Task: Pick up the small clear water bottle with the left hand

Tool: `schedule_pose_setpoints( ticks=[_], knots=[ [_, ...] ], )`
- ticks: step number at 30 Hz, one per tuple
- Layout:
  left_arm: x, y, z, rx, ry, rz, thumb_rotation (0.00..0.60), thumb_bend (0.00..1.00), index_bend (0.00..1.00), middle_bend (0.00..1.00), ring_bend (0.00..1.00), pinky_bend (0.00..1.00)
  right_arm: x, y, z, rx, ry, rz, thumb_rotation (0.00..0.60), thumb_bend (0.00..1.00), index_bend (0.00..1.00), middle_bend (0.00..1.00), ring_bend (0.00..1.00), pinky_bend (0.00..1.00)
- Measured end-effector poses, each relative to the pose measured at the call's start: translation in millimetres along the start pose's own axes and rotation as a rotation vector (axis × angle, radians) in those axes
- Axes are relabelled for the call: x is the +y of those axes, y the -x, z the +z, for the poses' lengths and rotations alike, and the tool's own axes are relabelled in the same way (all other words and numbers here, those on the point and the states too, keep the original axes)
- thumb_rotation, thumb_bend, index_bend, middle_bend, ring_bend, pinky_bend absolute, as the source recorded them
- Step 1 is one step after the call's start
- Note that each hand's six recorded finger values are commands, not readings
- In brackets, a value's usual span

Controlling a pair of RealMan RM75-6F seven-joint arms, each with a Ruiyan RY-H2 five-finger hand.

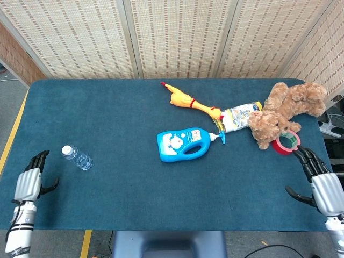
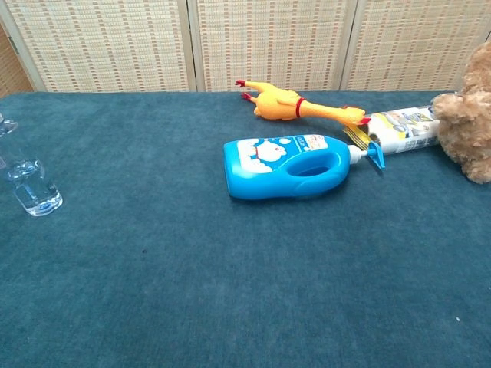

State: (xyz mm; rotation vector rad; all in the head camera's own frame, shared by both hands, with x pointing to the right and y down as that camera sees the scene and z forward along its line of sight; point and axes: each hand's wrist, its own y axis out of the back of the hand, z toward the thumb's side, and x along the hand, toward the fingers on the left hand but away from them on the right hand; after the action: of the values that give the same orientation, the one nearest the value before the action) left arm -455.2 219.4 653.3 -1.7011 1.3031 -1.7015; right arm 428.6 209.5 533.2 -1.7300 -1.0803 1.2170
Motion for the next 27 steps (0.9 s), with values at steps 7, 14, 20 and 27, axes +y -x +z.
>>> schedule_pose_setpoints(
  ticks=[7,14,20,27],
  knots=[
    [-15.8,-25.2,8.8,0.06,0.149,-0.017,0.6,0.36,0.0,0.01,0.02,0.18,-7.0,-2.3,3.2,0.038,-0.022,0.047,0.6,0.11,0.0,0.0,0.0,0.17],
    [-25.2,-32.6,16.5,0.081,0.334,-0.05,0.6,0.36,0.0,0.01,0.01,0.18,-8.3,0.4,3.5,0.032,-0.03,0.044,0.6,0.11,0.0,0.0,0.0,0.17],
    [-33.4,-36.0,31.8,0.073,0.526,-0.095,0.6,0.36,0.0,0.01,0.01,0.18,-10.1,2.9,3.2,0.028,-0.032,0.053,0.6,0.11,0.0,0.0,0.0,0.17],
    [-42.6,-38.9,56.2,0.03,0.703,-0.182,0.6,0.36,0.0,0.01,0.01,0.18,-9.8,4.6,2.7,0.025,-0.028,0.055,0.6,0.11,0.0,0.0,0.0,0.17]
  ],
)
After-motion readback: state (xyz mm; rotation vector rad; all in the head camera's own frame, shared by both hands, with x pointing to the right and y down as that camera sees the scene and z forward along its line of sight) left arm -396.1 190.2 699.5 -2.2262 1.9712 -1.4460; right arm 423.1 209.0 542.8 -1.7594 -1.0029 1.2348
